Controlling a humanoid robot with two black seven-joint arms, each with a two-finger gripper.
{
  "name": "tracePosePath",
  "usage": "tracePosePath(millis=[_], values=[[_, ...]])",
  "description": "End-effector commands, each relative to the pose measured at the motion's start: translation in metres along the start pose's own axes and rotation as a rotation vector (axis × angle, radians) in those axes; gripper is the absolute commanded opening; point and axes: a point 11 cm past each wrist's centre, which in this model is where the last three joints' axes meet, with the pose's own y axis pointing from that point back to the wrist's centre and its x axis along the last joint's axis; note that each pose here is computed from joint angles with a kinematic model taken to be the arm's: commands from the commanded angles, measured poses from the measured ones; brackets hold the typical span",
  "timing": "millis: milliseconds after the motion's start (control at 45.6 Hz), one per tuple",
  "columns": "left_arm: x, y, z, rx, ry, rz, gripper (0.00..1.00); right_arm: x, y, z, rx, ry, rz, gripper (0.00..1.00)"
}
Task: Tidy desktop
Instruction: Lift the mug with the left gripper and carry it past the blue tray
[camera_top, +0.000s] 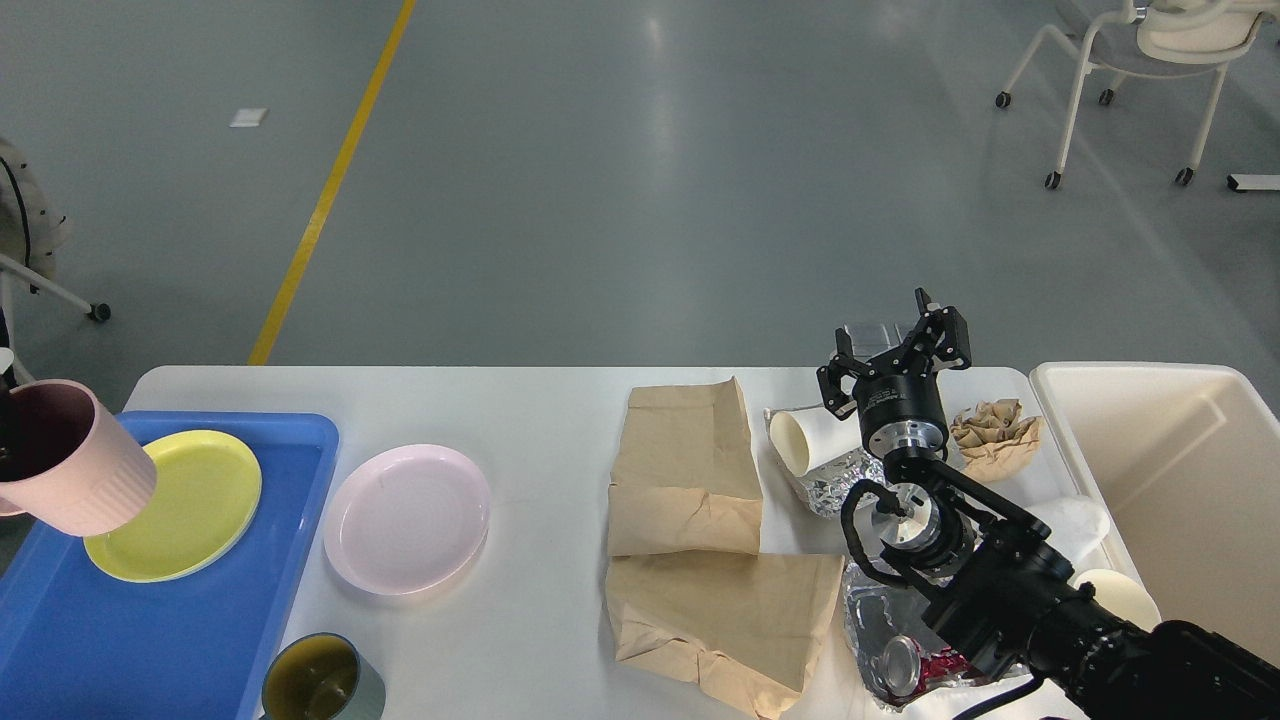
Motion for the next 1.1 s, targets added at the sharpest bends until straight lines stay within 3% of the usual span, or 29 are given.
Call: tracePosePath(millis=[0, 219, 416, 635, 1074], values=[[0.001, -0.029, -0.030, 0.054, 0.052, 0.087, 0.00, 0.000, 0.000, 0.000, -0.001, 0.002, -0.001, 1.00], [0.002, -0.079, -0.071, 0.175, 0.080, 0.226, 0.00, 0.000, 0.000, 0.000, 0.000, -0.001, 0.001, 1.00], [-0.022, -0.116, -0.100, 0.251, 0.078, 0.185, 0.00, 0.000, 0.000, 0.000, 0.000, -0.001, 0.001, 1.00], [-0.047, -0.137, -0.117, 0.294, 0.082, 0.110, 0.00, 0.000, 0.000, 0.000, 0.000, 0.000, 0.000, 1.00], [-0.048, -0.154, -0.144, 0.361, 0.057, 0.243, 0.04, 0.000, 0.000, 0.000, 0.000, 0.000, 0.000, 1.00]])
